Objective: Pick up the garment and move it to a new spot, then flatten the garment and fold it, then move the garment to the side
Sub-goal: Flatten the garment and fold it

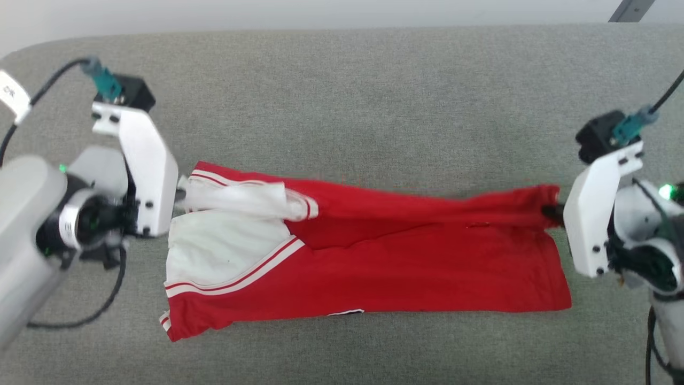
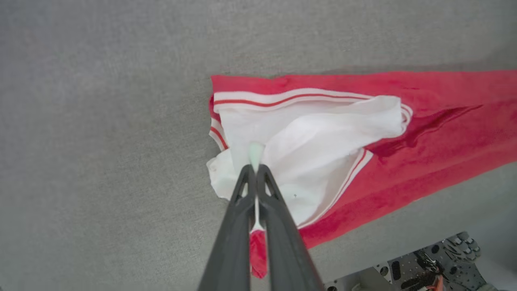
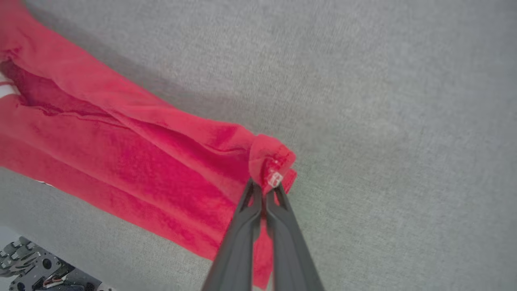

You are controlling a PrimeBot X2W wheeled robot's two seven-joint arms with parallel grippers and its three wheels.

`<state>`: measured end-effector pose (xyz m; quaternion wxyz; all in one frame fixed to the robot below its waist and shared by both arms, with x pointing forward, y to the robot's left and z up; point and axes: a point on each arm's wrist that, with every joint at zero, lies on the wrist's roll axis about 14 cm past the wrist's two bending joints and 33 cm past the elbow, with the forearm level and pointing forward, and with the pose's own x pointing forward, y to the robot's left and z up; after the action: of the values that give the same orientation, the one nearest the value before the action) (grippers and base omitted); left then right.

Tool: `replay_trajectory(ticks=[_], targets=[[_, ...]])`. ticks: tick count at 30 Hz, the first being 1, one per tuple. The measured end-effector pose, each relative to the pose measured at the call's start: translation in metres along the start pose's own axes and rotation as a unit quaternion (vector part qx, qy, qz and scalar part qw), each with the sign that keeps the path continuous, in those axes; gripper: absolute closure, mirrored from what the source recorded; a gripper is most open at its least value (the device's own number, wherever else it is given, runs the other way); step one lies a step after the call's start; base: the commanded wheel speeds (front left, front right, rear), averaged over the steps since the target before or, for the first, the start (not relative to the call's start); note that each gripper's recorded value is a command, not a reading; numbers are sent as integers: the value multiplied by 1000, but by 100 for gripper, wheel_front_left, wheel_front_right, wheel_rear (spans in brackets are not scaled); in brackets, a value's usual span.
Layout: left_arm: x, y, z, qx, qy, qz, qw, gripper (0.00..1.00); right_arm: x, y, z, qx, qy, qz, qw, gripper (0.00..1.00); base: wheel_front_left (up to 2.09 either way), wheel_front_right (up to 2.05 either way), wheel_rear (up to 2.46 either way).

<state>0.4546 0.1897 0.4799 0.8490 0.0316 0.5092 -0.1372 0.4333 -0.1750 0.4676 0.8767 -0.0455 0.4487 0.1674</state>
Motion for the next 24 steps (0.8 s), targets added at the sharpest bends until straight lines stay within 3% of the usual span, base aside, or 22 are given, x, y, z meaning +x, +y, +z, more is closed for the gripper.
replay_trajectory(ticks=[11, 12, 13, 14, 15, 20, 24], targets=[[27, -14, -78, -67, 85, -24, 994, 100, 19, 12, -43, 48, 48, 20, 998, 100, 0, 0, 0], [30, -16, -80, -66, 84, -30, 994, 94, 21, 13, -43, 48, 44, 22, 998, 80, 0, 0, 0], [31, -15, -78, -67, 76, -31, 994, 64, 22, 14, -43, 49, 40, 23, 998, 29, 0, 0, 0], [32, -12, -75, -71, 68, -28, 995, 51, 23, 14, -44, 49, 40, 22, 998, 0, 0, 0, 0], [33, -10, -71, -75, 56, -25, 995, 4, 24, 14, -45, 48, 40, 22, 998, 0, 0, 0, 0], [28, -6, -44, -79, -24, -31, 996, 0, 23, 10, -45, 45, 32, 18, 998, 0, 0, 0, 0], [19, -3, -24, -52, -100, -32, 993, 0, 19, 6, -41, 50, 20, 16, 998, 0, 0, 0, 0]])
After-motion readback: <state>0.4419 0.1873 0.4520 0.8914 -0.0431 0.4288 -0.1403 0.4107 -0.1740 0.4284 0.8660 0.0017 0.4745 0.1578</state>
